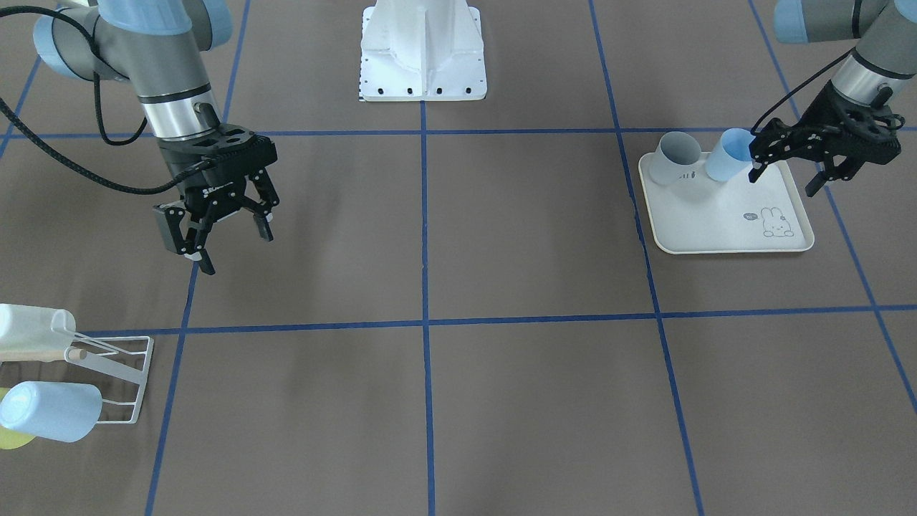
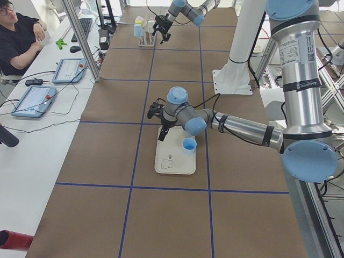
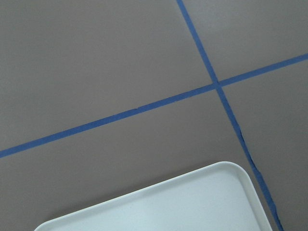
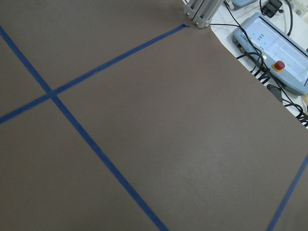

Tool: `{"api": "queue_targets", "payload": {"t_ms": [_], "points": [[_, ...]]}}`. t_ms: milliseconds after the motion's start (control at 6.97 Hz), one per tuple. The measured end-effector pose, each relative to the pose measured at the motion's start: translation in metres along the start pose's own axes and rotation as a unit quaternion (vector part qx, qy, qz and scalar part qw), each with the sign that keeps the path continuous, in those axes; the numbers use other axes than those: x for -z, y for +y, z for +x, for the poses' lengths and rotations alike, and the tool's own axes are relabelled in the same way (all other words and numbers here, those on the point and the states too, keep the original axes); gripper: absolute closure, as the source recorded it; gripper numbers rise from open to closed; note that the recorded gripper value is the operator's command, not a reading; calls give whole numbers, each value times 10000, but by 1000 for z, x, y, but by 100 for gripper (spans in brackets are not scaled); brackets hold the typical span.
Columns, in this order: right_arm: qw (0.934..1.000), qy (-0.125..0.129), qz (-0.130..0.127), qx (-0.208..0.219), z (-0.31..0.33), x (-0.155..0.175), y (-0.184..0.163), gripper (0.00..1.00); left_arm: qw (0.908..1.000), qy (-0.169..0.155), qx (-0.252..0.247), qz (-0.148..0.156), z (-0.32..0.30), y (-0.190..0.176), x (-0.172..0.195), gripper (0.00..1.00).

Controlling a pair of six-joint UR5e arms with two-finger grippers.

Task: Transfer IKEA cup to right arm and place on rack

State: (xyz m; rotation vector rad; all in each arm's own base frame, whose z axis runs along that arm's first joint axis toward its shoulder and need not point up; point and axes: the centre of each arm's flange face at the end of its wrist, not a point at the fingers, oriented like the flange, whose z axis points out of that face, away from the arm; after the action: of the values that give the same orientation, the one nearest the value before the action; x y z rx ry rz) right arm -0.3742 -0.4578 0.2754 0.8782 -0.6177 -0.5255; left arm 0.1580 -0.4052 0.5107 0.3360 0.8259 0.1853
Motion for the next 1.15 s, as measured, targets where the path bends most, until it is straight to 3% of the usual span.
{"api": "queue_targets", "payload": {"t_ms": [287,717,860,1147], "points": [[9985,-270,61,-470,-24,1,-6,1,9994,-10,-32,-346,-5,35,-17,0],[9982,-325,41,-512,-33,-1,-5,1,9972,25,-97,-737,-6,64,-38,1],[9982,-329,35,-504,-35,-2,-4,1,9964,72,-122,-837,-6,72,-40,14],[9982,-334,27,-495,-37,-3,-3,1,9958,149,-147,-892,-13,91,-38,63]]}}
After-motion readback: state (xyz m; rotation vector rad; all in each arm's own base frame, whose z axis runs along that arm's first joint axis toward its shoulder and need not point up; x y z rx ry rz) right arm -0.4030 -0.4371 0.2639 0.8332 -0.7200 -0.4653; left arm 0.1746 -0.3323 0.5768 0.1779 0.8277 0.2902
